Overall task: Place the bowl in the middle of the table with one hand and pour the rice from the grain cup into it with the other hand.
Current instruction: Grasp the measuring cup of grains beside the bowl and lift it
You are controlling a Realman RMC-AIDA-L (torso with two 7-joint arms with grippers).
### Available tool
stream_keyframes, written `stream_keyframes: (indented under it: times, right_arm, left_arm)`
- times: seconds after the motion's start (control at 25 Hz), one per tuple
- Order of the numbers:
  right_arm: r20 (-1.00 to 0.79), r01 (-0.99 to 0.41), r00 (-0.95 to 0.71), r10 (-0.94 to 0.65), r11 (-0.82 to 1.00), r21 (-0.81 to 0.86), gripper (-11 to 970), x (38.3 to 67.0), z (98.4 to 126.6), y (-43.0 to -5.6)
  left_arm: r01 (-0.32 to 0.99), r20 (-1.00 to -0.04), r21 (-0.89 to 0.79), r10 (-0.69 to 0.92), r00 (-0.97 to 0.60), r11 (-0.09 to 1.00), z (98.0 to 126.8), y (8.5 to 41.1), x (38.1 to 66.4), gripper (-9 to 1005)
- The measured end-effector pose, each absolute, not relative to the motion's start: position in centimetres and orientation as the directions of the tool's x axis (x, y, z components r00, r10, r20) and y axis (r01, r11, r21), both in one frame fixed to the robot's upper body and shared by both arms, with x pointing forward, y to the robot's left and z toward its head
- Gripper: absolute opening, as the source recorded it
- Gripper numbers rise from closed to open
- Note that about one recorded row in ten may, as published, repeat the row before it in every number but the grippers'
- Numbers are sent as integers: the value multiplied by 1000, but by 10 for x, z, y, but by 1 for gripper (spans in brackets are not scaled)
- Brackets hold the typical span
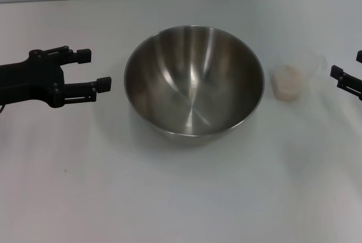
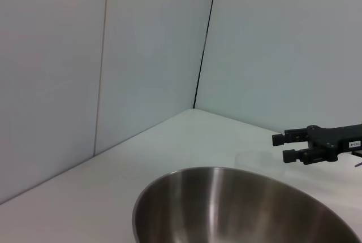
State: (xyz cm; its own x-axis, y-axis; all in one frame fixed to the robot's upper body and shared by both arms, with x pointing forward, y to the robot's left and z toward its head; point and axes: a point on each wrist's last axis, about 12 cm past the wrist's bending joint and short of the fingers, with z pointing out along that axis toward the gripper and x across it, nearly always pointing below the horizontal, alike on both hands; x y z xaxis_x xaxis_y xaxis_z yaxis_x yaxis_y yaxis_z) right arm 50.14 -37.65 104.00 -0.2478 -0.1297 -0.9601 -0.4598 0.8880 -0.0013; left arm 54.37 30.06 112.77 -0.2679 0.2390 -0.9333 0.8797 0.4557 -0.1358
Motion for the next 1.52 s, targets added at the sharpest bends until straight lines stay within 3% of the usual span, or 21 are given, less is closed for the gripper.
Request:
stream_keyframes:
  times: [1.52]
  right_arm:
    - [-941,-467,-287,-178,884,-25,761,528,1036,-359]
  left_arm:
    - [889,-935,-109,258,-244,445,1132,297,548,833]
